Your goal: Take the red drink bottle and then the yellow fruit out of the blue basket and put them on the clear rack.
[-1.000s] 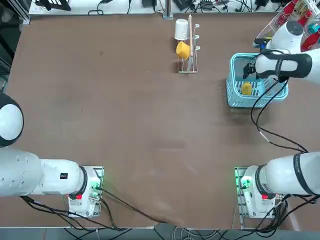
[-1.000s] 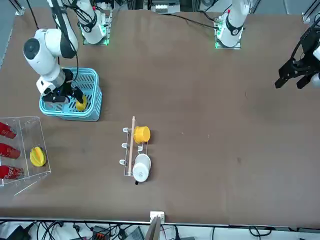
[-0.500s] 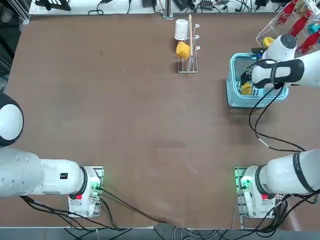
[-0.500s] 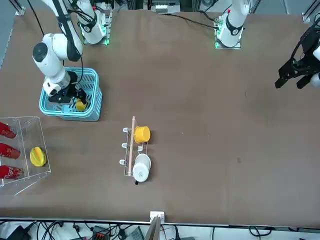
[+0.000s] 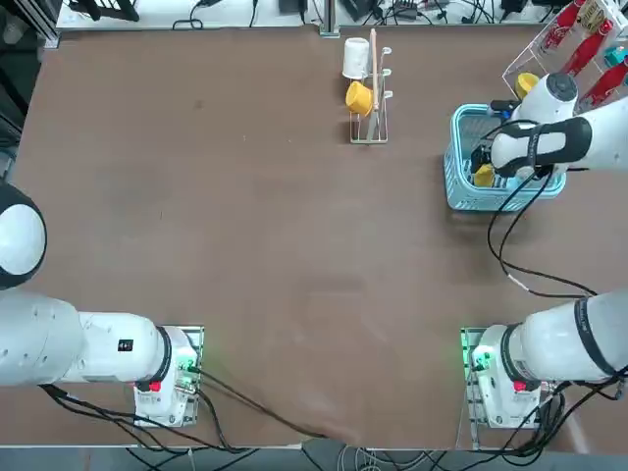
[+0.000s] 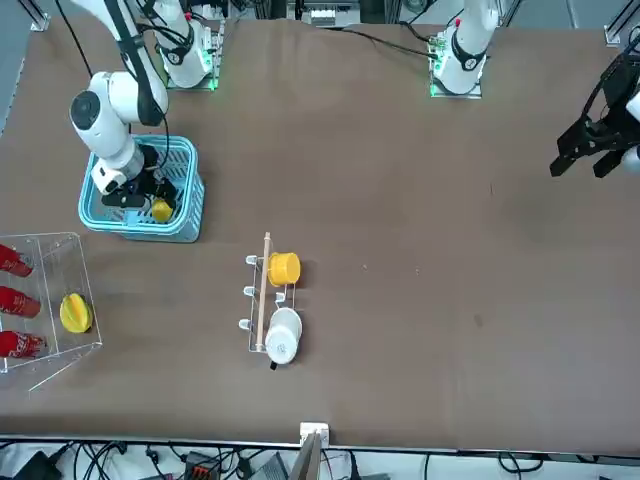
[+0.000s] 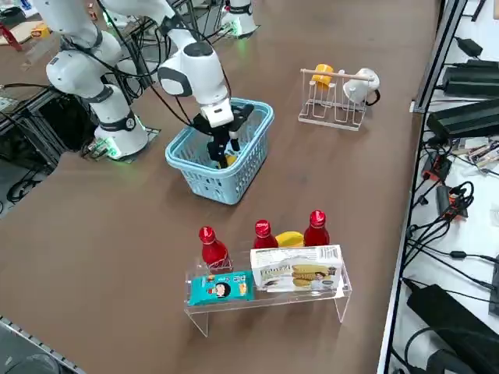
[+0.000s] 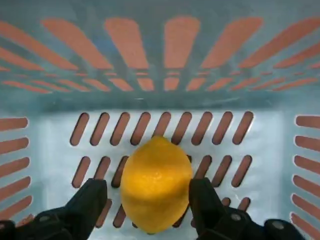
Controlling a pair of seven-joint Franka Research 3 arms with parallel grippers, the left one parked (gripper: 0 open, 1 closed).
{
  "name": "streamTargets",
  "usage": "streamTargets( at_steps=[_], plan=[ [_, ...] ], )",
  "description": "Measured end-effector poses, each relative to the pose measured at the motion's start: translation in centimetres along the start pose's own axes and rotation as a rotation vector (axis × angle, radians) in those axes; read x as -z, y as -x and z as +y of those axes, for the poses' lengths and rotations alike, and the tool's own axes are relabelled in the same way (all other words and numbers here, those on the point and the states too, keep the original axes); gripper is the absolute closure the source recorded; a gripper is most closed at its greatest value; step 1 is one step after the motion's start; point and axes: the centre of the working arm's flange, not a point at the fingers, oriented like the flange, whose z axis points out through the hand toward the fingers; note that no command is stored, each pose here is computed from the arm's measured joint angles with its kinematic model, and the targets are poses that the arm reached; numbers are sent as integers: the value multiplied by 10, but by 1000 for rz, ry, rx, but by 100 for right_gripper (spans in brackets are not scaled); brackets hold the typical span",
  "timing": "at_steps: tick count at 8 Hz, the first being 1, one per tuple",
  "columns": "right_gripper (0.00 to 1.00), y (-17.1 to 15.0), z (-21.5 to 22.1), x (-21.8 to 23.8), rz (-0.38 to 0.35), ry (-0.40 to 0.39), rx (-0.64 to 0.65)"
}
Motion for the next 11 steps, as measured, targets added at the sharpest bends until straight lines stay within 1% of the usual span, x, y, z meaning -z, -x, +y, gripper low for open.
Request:
streamTargets(
  at_steps=[7,8,10,11],
  plan=[
    [1,6,5,-19,-42,4,-35],
    [3,7,5,-22,-47,5,-48],
    [14,7,5,-22,-46,5,-54],
    [15,7,5,-21,-45,5,-58]
  ],
)
